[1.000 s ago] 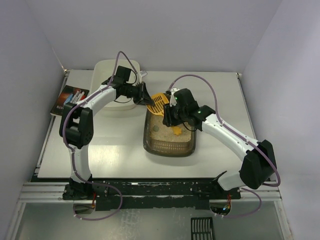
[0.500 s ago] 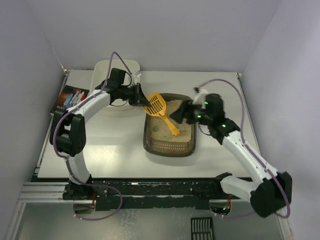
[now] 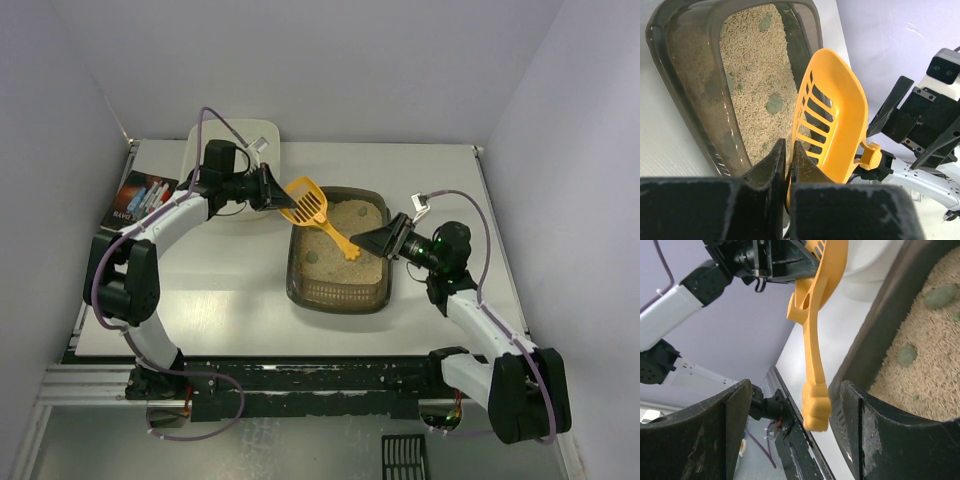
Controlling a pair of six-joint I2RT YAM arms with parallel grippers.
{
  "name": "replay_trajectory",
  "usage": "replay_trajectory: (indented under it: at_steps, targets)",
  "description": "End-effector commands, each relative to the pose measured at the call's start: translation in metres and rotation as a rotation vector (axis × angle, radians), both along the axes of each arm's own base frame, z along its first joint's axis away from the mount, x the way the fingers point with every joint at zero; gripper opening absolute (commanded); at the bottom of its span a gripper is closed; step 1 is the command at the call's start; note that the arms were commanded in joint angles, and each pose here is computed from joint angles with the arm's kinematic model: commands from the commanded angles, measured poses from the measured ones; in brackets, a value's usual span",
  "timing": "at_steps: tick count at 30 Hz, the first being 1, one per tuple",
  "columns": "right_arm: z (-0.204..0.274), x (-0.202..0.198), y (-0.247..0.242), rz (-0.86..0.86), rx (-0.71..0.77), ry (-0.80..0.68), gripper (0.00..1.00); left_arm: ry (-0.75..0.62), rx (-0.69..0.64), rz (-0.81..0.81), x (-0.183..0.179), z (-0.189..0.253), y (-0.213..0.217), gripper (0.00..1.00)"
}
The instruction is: Clean the litter box
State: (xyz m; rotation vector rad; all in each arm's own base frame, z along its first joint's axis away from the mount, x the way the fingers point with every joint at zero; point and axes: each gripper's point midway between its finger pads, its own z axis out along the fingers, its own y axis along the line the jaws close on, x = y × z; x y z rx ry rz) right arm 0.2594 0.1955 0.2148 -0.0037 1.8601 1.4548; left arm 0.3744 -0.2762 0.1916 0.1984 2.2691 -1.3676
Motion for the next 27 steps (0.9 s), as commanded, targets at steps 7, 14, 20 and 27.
replay_trajectory:
  at_steps: [7, 14, 20, 27]
  targets:
    - [0.008, 0.004, 0.033, 0.144, 0.136, -0.027, 0.67, -0.07, -0.047, -0.033, -0.008, 0.024, -0.004, 0.07]
    - [0.003, 0.013, 0.047, 0.164, 0.125, -0.015, 0.67, -0.066, -0.043, -0.043, -0.012, 0.02, -0.005, 0.07]
    - [-0.015, 0.019, 0.057, 0.193, 0.08, 0.059, 0.64, -0.059, -0.018, -0.101, -0.021, 0.013, -0.015, 0.07]
    - [-0.026, 0.013, 0.067, 0.228, 0.055, 0.094, 0.62, -0.086, 0.009, -0.13, -0.025, 0.014, -0.023, 0.07]
